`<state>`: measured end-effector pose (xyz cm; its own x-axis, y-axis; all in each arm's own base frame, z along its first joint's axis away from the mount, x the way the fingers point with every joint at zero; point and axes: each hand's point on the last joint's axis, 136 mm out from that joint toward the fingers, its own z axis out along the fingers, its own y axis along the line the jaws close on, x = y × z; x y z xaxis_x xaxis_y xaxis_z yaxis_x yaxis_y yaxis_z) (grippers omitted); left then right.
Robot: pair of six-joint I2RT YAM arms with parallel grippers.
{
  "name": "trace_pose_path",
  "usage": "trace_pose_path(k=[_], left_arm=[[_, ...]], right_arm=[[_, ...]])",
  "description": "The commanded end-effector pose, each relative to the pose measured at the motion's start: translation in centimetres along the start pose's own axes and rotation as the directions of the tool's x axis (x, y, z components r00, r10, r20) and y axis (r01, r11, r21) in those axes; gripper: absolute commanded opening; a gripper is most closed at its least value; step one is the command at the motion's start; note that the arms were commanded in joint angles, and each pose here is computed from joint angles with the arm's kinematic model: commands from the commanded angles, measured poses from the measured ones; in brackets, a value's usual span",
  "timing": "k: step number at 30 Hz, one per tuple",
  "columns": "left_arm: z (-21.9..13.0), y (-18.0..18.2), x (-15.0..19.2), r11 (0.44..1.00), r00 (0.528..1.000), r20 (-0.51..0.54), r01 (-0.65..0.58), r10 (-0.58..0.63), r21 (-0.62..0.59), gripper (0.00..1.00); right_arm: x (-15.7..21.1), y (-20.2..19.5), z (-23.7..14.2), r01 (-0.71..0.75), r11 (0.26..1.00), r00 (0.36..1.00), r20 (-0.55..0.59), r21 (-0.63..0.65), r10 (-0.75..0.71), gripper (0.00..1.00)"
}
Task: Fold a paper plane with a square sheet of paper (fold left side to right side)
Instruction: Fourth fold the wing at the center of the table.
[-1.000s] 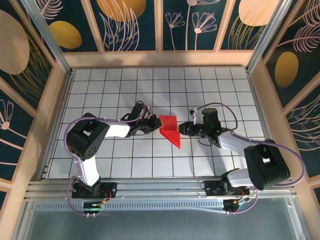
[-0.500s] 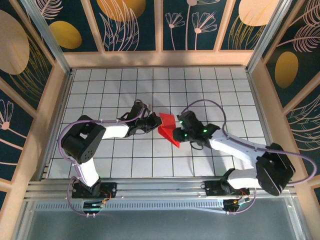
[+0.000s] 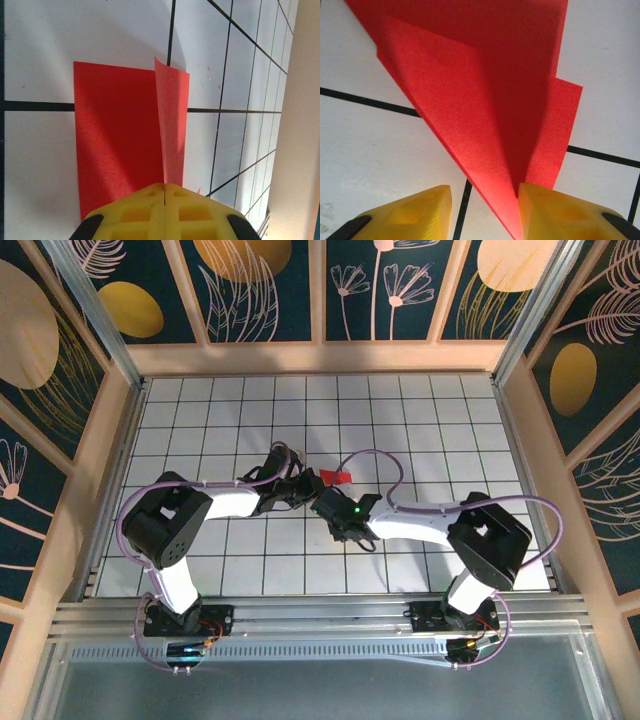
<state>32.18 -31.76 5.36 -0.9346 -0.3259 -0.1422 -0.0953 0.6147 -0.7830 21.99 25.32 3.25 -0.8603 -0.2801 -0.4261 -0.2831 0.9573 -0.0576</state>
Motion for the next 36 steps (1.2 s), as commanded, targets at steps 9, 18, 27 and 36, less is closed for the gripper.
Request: trace_pose_path(k=[9, 18, 27, 36], left_arm=[[-0.5, -1.6, -0.5, 1.000, 1.000, 0.012, -0.002, 0.002, 0.012, 0.00], [-0.5, -1.5, -0.6, 1.000, 1.000, 0.013, -0.005, 0.005, 0.003, 0.00], [-0.7, -1.4, -0.5, 1.000, 1.000, 0.014, -0.019, 0.019, -0.006, 0.07], [-4.6, -1.5, -2.2, 0.997, 0.994, 0.090, -0.064, 0.067, -0.031, 0.38]], right_arm=[[-0.9, -1.2, 0.5, 0.010, 0.992, 0.999, 0.038, 0.122, -0.015, 0.31], [-0.7, -0.7, 0.7, 0.036, 0.992, 0.999, 0.027, 0.123, -0.039, 0.21], [-0.3, -0.7, 1.0, 0.079, 0.986, 0.997, 0.009, 0.146, -0.081, 0.09], [-0.4, -1.0, 0.7, 0.151, 0.977, 0.988, -0.009, 0.150, -0.152, 0.00]])
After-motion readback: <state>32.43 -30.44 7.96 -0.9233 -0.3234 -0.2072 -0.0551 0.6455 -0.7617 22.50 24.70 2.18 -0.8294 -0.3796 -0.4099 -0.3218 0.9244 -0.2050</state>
